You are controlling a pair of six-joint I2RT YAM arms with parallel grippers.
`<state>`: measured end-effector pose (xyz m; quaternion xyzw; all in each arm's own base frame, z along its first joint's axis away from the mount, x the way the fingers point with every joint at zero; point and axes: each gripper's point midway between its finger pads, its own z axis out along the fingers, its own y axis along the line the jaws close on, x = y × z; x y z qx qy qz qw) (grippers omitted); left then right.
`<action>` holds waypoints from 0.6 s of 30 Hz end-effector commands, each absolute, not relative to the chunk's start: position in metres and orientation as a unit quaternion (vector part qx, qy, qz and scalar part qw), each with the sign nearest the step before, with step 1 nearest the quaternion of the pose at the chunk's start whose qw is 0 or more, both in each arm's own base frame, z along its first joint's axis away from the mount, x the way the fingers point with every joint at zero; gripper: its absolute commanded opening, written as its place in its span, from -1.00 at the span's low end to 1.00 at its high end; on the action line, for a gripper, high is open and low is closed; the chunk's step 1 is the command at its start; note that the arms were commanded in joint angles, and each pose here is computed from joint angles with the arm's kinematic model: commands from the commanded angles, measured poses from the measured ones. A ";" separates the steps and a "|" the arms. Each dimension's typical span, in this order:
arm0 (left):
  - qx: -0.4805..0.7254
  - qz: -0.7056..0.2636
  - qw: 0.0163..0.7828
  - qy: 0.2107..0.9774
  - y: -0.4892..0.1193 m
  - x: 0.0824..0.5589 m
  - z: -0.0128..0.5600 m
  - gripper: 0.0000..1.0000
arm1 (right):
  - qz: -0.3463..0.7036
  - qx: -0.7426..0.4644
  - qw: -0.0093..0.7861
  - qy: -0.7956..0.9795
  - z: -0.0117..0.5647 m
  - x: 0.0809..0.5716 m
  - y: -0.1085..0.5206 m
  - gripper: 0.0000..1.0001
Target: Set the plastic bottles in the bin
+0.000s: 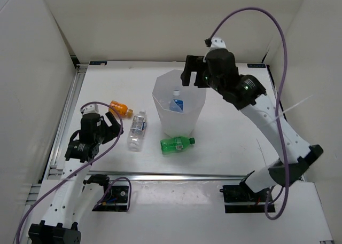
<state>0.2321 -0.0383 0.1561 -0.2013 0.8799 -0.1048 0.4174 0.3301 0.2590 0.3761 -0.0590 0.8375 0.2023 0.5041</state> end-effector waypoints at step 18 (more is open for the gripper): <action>-0.007 -0.150 0.315 0.937 -0.130 0.307 0.146 1.00 | 0.264 0.003 0.582 0.769 0.409 0.221 0.159 1.00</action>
